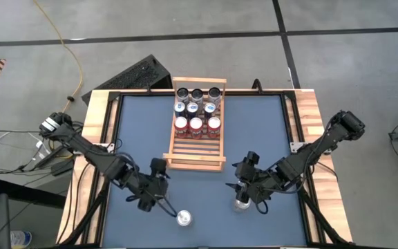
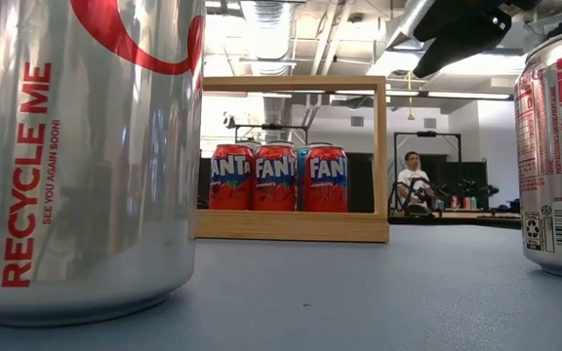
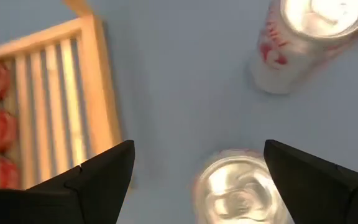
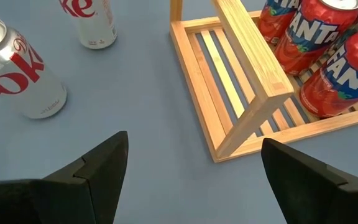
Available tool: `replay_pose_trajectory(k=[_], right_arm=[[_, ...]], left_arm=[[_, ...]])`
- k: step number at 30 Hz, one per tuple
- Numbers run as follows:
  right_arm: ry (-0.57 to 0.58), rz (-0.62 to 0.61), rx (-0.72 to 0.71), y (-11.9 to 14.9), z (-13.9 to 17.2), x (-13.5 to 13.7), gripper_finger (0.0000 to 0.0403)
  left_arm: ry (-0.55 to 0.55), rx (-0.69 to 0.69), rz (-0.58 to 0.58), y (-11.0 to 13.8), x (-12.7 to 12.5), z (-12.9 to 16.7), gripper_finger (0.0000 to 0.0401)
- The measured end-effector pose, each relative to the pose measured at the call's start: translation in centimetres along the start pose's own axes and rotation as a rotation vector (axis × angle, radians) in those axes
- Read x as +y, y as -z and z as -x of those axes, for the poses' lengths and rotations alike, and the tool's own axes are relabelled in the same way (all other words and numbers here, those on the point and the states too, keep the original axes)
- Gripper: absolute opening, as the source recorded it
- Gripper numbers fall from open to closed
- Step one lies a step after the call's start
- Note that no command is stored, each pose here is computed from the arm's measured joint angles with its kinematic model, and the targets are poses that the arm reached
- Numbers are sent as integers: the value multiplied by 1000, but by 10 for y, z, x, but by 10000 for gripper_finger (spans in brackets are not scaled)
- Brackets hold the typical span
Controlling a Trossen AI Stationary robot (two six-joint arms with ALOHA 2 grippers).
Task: Place canned beverage on shelf
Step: Put the top silver can on the shelf
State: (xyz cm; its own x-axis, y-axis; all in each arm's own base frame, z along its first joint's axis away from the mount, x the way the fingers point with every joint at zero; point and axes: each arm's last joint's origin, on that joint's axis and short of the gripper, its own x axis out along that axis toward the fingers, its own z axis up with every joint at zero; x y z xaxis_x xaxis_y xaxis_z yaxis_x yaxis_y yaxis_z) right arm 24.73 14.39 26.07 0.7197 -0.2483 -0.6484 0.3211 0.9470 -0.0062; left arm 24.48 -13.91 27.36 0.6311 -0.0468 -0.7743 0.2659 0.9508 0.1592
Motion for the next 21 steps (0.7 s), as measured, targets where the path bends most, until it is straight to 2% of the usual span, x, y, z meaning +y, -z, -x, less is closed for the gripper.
replay_pose_trajectory(k=[6,13,17,21], right_arm=[[6,8,8,1,0,-1,337],[15,20,19,2,0,-2,337],[10,25,19,3,1,0,337],[4,29,19,4,2,1,337]], left_arm=[[-32,-61,279,-15,3,12,345],[-12,-96,334,-33,-6,45,345],[-51,-79,414,-28,-11,46,345],[-73,-28,444,-21,-16,40,345]])
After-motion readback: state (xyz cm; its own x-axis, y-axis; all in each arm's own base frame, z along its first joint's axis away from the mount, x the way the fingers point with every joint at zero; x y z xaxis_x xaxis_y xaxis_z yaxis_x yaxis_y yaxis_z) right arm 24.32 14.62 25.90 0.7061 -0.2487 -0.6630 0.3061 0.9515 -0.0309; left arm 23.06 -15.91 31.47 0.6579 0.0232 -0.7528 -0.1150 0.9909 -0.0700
